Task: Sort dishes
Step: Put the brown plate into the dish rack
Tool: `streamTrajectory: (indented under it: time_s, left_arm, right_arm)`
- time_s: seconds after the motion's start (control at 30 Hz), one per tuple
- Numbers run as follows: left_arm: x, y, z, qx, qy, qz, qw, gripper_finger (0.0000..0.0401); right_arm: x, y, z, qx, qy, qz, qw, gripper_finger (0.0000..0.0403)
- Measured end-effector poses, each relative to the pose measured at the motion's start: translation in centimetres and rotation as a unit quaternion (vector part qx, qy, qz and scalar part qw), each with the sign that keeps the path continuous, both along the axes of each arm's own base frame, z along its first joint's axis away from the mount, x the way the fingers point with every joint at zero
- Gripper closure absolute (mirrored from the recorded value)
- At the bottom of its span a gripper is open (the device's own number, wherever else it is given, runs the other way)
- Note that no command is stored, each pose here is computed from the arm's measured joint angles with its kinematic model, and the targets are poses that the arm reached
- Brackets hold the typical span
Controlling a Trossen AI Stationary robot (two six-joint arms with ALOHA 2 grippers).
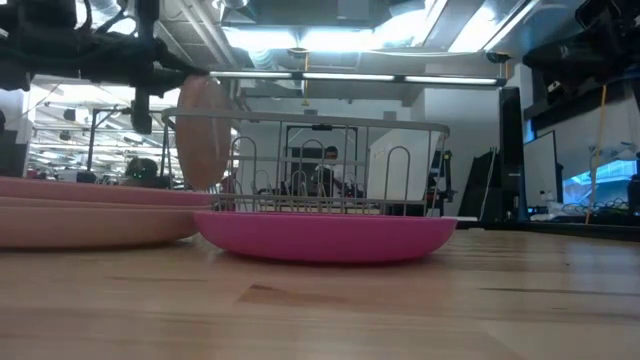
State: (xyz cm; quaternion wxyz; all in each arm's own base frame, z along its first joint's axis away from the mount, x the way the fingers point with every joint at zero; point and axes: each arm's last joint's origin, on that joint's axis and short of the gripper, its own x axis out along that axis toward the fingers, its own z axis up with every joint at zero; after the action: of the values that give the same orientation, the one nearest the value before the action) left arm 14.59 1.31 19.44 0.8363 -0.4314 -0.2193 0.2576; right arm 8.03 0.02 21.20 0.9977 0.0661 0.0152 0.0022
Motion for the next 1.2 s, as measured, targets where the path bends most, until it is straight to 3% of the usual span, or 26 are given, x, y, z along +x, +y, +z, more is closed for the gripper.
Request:
streamTrajectory:
  time_s: [0.43, 0.87, 1.2]
  left_arm:
    - [0.1, -0.02, -0.19, -0.01, 0.001, -0.004, 1.0, 0.0386]
    - [0.07, 0.22, -0.18, 0.041, 0.041, 0.013, 0.998, 0.038]
    - [0.06, 0.24, -0.21, 0.081, 0.077, 0.024, 0.993, 0.0263]
  right_arm:
    - [0.0, 0.0, -0.01, 0.0, 0.0, 0.0, 1.0, 0.0358]
    - [0.0, 0.01, -0.02, 0.0, 0.0, 0.001, 1.0, 0.0358]
    - [0.0, 0.01, -0.01, 0.0, 0.0, 0.002, 1.0, 0.0358]
